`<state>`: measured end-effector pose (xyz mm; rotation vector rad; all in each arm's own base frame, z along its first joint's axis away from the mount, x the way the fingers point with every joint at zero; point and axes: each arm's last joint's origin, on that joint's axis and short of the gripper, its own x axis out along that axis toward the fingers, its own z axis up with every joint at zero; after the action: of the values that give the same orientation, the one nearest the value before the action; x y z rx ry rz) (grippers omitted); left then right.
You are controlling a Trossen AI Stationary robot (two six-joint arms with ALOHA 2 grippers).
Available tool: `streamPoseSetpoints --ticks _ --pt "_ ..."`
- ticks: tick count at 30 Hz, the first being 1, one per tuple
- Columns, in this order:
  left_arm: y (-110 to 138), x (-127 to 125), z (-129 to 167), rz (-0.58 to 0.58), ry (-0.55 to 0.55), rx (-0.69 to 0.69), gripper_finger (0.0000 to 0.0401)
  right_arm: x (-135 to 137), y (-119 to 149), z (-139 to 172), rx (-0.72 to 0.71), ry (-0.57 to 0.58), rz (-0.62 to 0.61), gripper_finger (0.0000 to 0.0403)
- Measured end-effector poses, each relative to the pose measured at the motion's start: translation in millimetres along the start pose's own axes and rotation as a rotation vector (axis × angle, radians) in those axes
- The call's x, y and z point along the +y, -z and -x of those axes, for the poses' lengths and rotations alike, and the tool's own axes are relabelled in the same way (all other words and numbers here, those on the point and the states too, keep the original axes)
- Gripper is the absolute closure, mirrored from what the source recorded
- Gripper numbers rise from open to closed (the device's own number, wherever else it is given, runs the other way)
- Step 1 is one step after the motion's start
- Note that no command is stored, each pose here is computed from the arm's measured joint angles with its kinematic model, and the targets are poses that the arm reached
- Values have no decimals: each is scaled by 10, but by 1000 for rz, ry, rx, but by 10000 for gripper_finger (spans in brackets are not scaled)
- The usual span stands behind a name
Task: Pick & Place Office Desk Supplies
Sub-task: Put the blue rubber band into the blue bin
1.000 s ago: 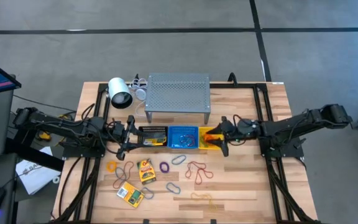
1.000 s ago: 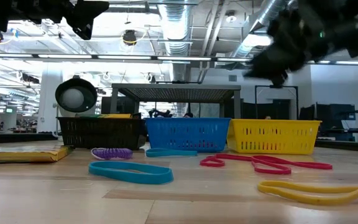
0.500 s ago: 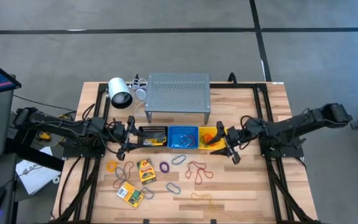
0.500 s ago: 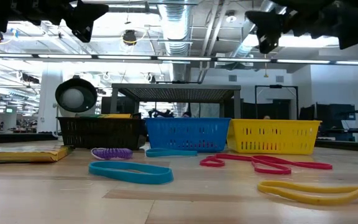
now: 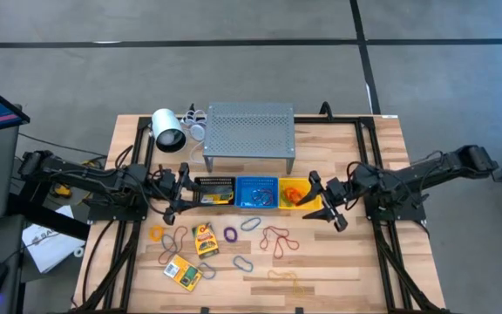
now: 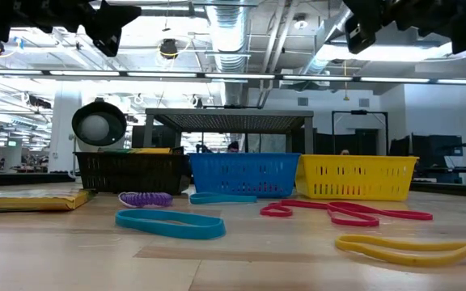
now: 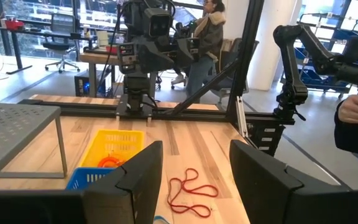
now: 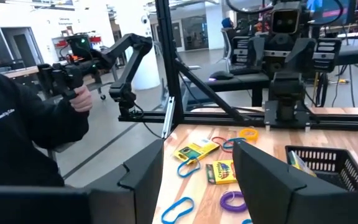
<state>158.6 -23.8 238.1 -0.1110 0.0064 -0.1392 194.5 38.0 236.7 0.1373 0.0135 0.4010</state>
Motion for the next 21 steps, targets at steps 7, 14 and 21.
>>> streamPoseSetpoints --ticks 7,14,21 --pt "-22 -29 1 29 93 -14 220 36 10 -9 6 -15 1 216" --pt "-87 -62 9 21 189 -74 220 29 6 -8 2 -9 33 216" --pt "-118 -51 10 -39 141 -115 220 29 7 -9 2 -7 125 217"
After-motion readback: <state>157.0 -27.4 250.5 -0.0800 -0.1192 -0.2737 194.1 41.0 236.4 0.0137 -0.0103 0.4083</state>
